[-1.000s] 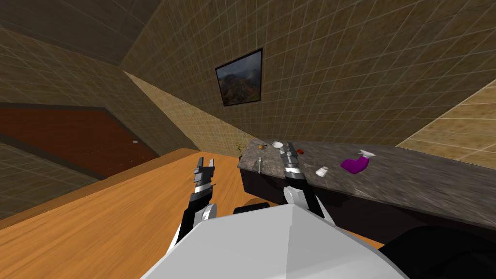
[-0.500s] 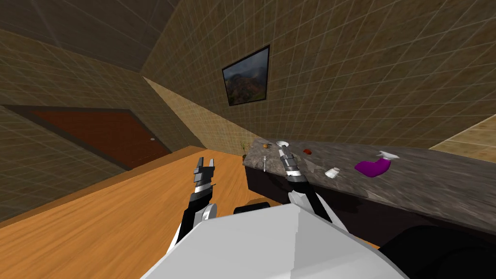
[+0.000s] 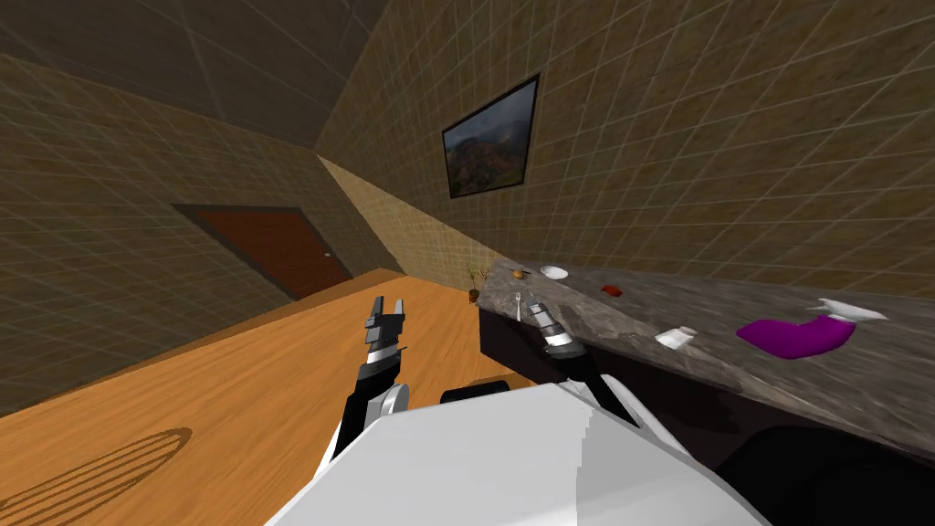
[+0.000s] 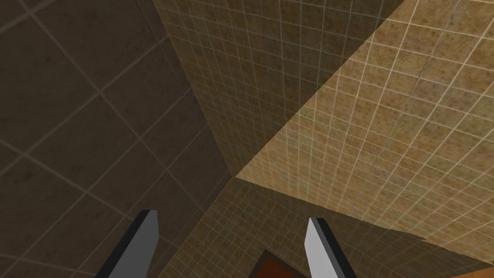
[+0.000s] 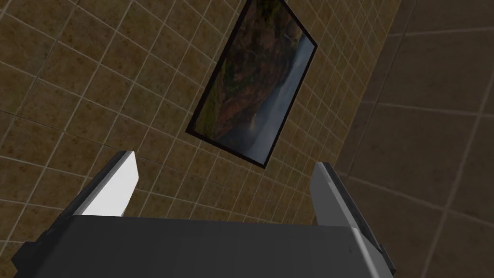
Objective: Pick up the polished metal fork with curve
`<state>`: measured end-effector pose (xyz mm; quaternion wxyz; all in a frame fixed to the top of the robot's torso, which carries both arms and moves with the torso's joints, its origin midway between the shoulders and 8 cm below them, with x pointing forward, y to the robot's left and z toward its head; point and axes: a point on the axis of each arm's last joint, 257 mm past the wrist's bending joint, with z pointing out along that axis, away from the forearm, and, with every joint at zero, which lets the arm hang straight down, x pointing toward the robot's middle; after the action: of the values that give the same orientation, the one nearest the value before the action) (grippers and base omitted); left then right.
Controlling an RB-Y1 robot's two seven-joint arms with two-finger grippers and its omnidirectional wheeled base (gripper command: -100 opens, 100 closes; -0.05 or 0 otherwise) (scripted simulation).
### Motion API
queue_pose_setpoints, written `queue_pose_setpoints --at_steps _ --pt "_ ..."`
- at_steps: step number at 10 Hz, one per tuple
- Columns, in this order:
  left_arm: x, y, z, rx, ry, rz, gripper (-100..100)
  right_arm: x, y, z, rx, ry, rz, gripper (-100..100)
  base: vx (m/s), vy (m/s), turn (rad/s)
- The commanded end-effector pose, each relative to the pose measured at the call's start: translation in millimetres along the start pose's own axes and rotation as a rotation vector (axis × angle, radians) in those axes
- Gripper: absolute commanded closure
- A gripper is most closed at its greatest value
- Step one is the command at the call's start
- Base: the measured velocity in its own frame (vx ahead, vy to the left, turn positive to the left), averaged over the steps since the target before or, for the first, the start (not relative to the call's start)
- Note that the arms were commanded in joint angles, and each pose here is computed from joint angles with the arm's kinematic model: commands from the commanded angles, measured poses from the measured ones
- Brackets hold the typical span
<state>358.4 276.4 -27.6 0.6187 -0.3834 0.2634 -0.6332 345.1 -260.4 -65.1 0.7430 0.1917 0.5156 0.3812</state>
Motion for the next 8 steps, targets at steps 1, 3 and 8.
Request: queue_pose_setpoints --at_steps 1,3,8 --pt "0.0 0.0 0.0 0.0 0.0 0.0 0 13.0 -15.2 -17.2 0.031 0.081 -0.123 -100 -0.068 0.21 0.325" --pt "-0.1 0.0 -0.1 0.0 0.0 0.0 0 23.9 -25.1 -30.6 0.049 0.145 -0.216 -100 -0.017 0.119 0.104" --pt "-0.2 0.0 -0.1 0.0 0.0 0.0 0 49.5 -56.6 -77.5 0.088 0.342 -0.461 -100 -0.01 0.112 0.155"
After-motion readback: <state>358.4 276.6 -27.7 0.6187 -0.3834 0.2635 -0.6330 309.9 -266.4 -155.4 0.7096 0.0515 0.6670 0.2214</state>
